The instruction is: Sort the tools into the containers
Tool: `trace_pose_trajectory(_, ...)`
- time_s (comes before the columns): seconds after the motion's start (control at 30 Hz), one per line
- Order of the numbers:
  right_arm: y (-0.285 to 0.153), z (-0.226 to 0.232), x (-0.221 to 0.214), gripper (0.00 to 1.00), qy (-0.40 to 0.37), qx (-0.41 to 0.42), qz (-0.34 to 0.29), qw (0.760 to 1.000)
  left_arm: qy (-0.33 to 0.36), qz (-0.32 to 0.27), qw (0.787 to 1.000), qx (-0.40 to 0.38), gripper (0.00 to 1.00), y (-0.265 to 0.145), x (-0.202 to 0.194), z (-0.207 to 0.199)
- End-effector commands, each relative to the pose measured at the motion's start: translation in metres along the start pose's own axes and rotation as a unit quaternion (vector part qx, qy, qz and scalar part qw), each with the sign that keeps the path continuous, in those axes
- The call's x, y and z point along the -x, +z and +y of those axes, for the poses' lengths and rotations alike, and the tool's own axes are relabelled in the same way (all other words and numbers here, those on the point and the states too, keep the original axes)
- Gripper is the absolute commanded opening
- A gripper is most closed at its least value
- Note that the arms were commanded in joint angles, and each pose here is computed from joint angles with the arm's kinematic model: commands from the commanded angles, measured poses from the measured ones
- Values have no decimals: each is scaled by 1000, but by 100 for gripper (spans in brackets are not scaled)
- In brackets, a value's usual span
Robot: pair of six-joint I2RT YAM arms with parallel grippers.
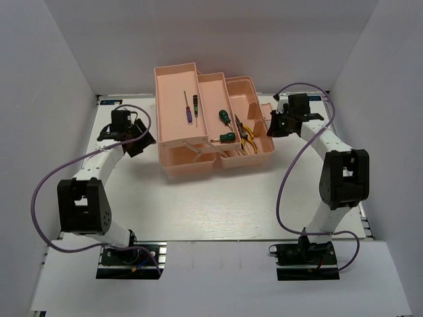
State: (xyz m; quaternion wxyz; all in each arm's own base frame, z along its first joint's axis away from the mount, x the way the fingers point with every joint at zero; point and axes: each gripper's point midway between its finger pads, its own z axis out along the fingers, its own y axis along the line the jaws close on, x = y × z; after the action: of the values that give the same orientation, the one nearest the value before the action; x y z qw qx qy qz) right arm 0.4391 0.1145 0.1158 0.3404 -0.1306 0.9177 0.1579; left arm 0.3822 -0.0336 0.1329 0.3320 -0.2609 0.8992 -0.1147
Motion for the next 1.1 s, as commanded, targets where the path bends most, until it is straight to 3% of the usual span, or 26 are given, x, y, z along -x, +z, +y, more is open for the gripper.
trace_pose_trajectory(0.0, -7, 21, -15, 0, 0, 64, 31, 997, 47, 3, 988, -146, 72, 3, 10, -56)
trace_pose_trajectory(0.13, -4, 25, -19, 0, 9, 75, 40, 996, 77, 5, 977, -200, 72, 6, 10, -81)
trace_pose_trajectory(0.2, -2, 24, -20, 0, 14, 76, 43, 996, 84, 23, 977, -194, 72, 16, 4, -78)
trace_pose_trajectory(0.27, -1, 26, -21, 0, 15, 77, 45, 996, 88, 37, 982, -162, 65, 24, -2, -65)
trace_pose_trajectory(0.3, -2, 25, -20, 0, 16, 77, 44, 996, 93, 30, 985, -141, 58, 26, 1, -58)
trace_pose_trajectory(0.33, 0, 26, -22, 0, 17, 78, 47, 996, 95, 38, 987, -127, 35, 30, -4, -54)
trace_pose_trajectory(0.37, 0, 25, -22, 0, 19, 79, 47, 996, 94, 41, 988, -116, 25, 30, -6, -50)
trace_pose_trajectory(0.43, -1, 28, -22, 0, 20, 85, 49, 995, 98, 43, 989, -102, 10, 32, -9, -43)
trace_pose_trajectory(0.47, -1, 27, -24, 0, 21, 87, 51, 995, 103, 37, 988, -105, 8, 29, -6, -44)
trace_pose_trajectory(0.67, -5, 36, -21, 0, 28, 101, 52, 993, 109, -18, 986, -127, 0, 1, 38, -72)
trace_pose_trajectory(0.9, -23, 63, -21, 0, 52, 135, 53, 988, 125, -98, 973, -169, 0, -55, 97, -127)
trace_pose_trajectory(1.07, -27, 74, -32, 0, 49, 141, 69, 986, 126, -112, 960, -222, 0, -81, 107, -168)
